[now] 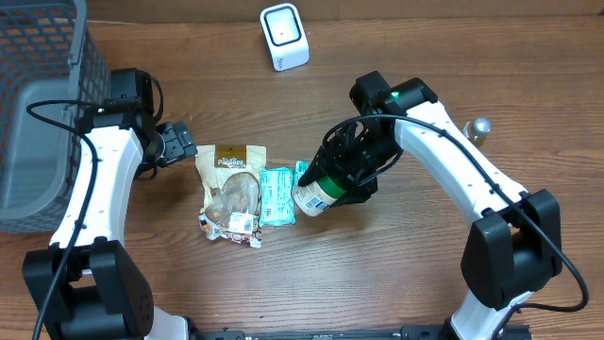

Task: Scan the item barcode
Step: 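Tip the green jar sideways with the right gripper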

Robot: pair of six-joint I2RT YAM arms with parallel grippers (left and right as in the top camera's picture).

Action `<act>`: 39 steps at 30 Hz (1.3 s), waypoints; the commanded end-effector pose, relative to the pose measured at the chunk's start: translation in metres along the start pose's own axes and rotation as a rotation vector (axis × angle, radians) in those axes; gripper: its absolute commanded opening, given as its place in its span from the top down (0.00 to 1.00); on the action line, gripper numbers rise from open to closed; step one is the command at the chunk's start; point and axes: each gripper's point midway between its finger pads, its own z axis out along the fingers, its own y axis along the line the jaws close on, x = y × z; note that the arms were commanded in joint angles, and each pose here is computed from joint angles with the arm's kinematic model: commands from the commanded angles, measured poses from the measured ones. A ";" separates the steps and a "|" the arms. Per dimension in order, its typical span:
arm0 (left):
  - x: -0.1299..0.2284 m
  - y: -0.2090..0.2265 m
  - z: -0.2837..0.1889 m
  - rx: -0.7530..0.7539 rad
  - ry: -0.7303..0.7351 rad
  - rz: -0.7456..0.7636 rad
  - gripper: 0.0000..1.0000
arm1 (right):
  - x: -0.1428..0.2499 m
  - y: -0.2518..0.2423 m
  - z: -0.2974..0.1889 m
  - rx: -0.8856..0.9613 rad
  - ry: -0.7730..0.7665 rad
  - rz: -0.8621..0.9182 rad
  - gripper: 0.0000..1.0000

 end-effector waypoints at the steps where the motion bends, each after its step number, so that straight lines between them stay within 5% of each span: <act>1: -0.003 -0.001 -0.008 0.010 -0.024 0.020 0.00 | 0.015 0.019 -0.009 -0.070 0.020 -0.035 0.53; 39: -0.003 -0.001 -0.008 0.010 -0.024 0.020 0.00 | 0.038 0.040 -0.014 -0.205 0.146 -0.014 0.57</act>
